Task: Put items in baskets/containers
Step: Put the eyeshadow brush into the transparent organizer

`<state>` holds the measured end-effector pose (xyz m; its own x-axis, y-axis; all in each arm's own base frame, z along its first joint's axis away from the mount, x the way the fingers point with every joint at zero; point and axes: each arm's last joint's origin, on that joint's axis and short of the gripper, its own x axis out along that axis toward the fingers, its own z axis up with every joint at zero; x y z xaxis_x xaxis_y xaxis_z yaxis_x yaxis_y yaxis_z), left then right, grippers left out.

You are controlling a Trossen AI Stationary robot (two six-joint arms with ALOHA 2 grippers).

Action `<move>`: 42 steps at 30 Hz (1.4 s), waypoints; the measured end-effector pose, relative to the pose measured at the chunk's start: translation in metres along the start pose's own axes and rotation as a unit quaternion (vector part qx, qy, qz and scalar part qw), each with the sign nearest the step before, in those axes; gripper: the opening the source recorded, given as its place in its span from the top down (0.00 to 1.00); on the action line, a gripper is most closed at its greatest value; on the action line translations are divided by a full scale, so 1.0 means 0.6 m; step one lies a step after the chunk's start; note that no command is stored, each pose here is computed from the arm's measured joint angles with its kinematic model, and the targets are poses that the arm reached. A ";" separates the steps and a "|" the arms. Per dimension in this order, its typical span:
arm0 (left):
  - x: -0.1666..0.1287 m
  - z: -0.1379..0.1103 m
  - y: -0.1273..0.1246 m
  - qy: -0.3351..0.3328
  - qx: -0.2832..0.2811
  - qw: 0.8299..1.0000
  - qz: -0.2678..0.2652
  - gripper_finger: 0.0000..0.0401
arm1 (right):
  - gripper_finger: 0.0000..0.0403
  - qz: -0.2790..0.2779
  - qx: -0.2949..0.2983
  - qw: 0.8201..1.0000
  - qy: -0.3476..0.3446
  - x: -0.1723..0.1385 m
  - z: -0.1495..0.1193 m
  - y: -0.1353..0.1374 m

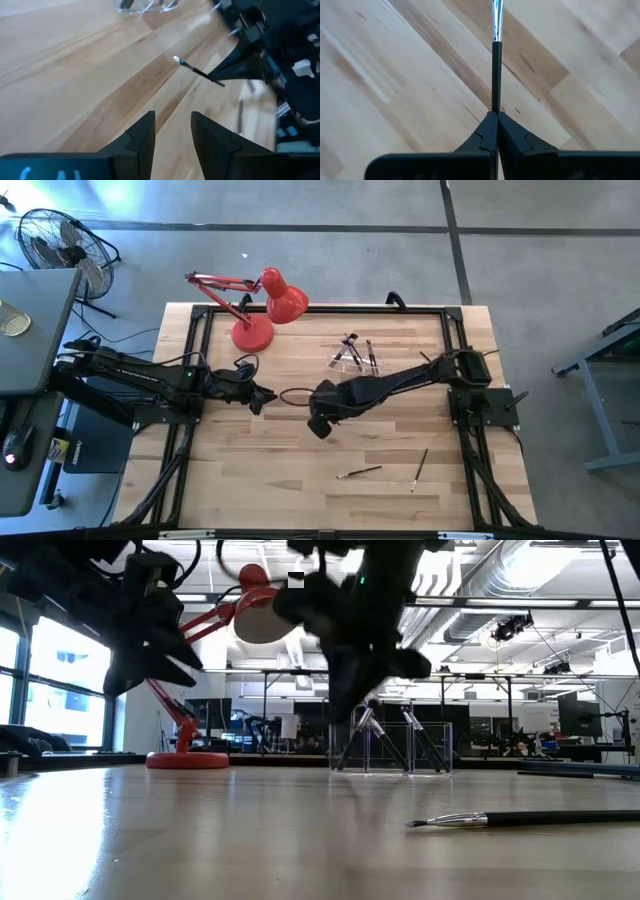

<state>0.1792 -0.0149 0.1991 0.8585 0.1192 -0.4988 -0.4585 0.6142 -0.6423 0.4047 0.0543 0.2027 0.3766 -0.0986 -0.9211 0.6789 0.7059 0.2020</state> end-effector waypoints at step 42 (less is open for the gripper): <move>-0.005 0.027 -0.027 -0.112 -0.061 0.990 -0.064 0.69 | 1.00 0.134 0.082 0.906 -0.392 -0.103 -0.096 -0.261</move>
<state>0.1880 -0.0126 0.2203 0.9347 0.2246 -0.2755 -0.3547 0.5377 -0.7649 0.2391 -0.0098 0.2087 0.8305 -0.4529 -0.3243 0.5570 0.6710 0.4894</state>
